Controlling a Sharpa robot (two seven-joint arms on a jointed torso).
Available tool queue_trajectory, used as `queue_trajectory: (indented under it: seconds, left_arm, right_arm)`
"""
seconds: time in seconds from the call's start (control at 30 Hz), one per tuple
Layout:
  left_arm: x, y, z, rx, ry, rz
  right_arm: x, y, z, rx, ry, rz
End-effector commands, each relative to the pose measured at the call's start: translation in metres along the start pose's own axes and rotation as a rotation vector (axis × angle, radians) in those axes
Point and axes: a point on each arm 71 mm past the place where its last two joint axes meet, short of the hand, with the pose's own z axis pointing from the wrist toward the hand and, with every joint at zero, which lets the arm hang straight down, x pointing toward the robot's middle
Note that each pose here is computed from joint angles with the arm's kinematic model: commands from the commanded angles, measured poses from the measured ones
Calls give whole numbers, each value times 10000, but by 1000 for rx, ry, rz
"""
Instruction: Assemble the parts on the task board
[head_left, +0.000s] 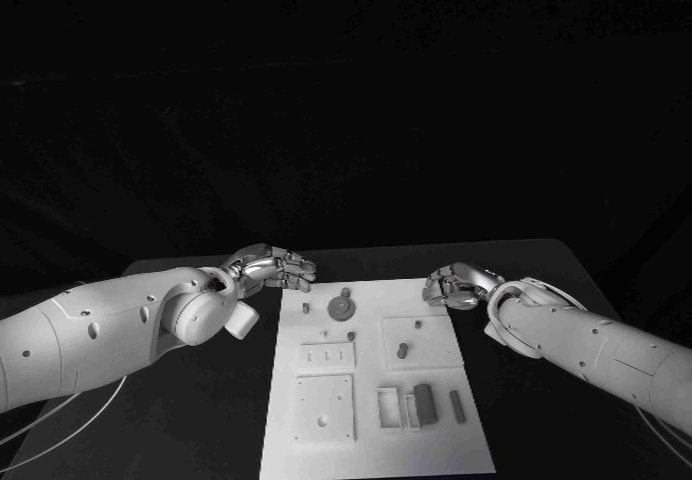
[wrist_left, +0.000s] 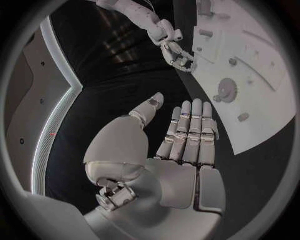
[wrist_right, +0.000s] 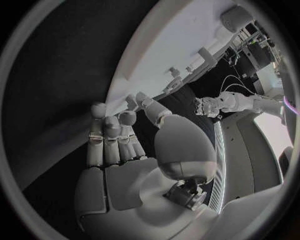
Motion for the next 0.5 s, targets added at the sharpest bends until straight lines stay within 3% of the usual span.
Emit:
queue_trajectory:
  seconds: [0.03,0.5]
  left_arm:
    - [27,-17,1,9,6,0]
    - [42,-23,-6,13,5,0]
  right_arm:
    - [11,-2,5,7,0,35]
    - [38,-1,9,5,37,68]
